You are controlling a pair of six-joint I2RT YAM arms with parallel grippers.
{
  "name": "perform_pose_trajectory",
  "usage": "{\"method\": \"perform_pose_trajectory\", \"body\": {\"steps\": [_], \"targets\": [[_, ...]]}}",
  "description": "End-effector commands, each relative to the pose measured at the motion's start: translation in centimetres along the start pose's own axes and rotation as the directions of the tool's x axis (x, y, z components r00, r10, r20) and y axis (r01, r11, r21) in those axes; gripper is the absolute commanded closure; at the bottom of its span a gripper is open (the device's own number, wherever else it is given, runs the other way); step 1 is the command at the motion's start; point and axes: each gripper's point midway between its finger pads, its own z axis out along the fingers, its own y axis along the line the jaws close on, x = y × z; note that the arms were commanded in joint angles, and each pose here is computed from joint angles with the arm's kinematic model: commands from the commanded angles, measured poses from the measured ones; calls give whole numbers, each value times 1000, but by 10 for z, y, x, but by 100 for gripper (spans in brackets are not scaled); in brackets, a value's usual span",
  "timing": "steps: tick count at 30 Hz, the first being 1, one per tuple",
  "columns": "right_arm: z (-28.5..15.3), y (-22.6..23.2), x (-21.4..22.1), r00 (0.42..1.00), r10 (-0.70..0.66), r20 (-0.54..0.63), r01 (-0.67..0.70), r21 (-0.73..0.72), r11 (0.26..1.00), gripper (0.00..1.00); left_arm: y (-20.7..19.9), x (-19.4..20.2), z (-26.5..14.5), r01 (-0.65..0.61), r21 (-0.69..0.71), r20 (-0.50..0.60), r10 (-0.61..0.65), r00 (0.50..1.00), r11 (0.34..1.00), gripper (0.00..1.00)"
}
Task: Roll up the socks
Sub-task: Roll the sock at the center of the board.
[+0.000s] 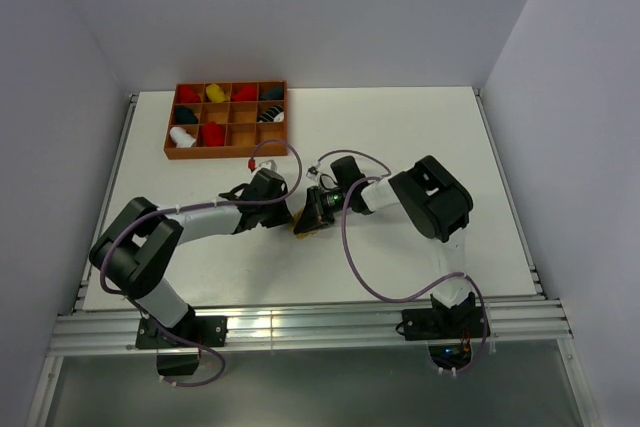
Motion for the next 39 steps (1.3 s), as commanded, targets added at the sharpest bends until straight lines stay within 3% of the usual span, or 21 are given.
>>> {"method": "perform_pose_trajectory", "body": {"steps": [1, 4, 8, 12, 20, 32, 38, 39], "targets": [[-6, 2, -11, 997, -56, 44, 53, 71, 996, 89, 53, 39, 6, -99, -207, -123, 74, 990, 973, 78], [-11, 8, -18, 992, -107, 70, 97, 125, 987, 80, 50, 47, 7, -122, -212, -139, 94, 986, 970, 81], [-12, 14, -22, 982, -166, 84, 148, 188, 971, 77, 46, 48, 6, -133, -208, -138, 105, 985, 969, 87], [-12, 22, -19, 974, -208, 89, 189, 185, 964, 64, 44, 46, 6, -128, -206, -129, 103, 986, 970, 88], [-14, 22, -19, 926, -355, 130, 306, 295, 905, 58, 43, 47, 8, -120, -201, -134, 94, 987, 972, 92], [10, 3, -8, 909, -417, 2, 362, 490, 793, 58, 30, 46, 5, -67, -152, -129, 48, 991, 986, 92], [8, -25, -6, 917, -398, -44, 327, 655, 682, 66, 21, 38, -3, -5, -106, -89, -5, 996, 994, 92], [10, -30, -2, 919, -389, -56, 324, 669, 669, 73, 20, 39, -5, 9, -99, -88, -18, 996, 995, 92]]}}
